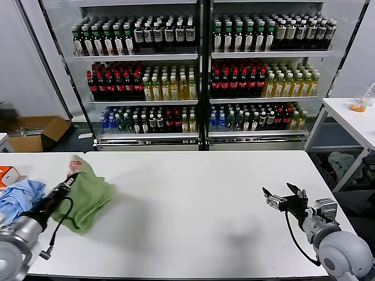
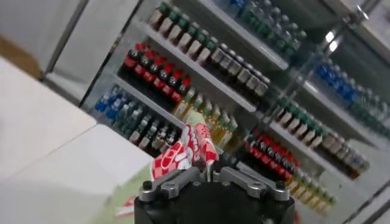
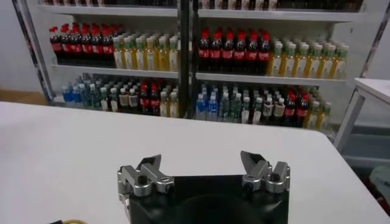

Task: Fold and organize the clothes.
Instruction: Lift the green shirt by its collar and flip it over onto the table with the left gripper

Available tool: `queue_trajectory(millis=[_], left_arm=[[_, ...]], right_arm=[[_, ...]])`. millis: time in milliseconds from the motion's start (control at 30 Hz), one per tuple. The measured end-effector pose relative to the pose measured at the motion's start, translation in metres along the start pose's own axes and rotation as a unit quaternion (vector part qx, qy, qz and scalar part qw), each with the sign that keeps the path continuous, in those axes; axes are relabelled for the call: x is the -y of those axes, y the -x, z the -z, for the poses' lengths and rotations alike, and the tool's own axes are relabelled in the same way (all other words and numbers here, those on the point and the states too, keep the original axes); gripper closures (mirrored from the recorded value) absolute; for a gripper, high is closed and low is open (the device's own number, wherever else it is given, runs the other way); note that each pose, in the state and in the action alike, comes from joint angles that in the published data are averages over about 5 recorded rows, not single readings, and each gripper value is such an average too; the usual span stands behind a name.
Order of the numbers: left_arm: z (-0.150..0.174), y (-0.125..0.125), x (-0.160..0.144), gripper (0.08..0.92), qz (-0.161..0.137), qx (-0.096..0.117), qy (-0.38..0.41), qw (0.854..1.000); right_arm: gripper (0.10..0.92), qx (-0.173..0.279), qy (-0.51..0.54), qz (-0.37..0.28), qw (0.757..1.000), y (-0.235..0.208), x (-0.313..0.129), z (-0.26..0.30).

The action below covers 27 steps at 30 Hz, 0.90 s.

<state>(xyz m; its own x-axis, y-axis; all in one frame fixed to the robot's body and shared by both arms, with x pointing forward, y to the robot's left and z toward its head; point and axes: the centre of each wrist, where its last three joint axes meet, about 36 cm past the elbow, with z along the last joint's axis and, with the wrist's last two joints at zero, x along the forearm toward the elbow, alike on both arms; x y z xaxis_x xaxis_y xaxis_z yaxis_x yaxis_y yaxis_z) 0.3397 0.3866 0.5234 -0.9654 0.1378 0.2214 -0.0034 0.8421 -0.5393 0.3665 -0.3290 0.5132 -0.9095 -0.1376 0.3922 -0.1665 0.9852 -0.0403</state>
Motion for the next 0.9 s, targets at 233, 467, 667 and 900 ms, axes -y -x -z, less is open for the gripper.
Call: queue_trajectory(millis=[233, 467, 667, 900], left_arm=[[-0.075, 0.032, 0.045, 0.890, -0.003, -0.067, 0.075, 0.995], [-0.144, 0.054, 0.100, 0.890, -0.034, -0.126, 0.109, 0.985], [-0.183, 0.072, 0.138, 0.890, -0.068, -0.153, 0.111, 0.979], [-0.210, 0.094, 0.167, 0.769, -0.105, -0.156, 0.114, 0.975]], right_arm=[[0.200, 0.002, -0.001, 0.000, 1.000, 0.001, 0.000, 0.001], [0.200, 0.007, -0.002, -0.004, 1.000, 0.000, 0.002, 0.003], [0.200, 0.008, -0.001, -0.004, 1.000, 0.000, 0.000, 0.002], [0.200, 0.009, 0.001, 0.000, 1.000, 0.001, -0.003, 0.000]])
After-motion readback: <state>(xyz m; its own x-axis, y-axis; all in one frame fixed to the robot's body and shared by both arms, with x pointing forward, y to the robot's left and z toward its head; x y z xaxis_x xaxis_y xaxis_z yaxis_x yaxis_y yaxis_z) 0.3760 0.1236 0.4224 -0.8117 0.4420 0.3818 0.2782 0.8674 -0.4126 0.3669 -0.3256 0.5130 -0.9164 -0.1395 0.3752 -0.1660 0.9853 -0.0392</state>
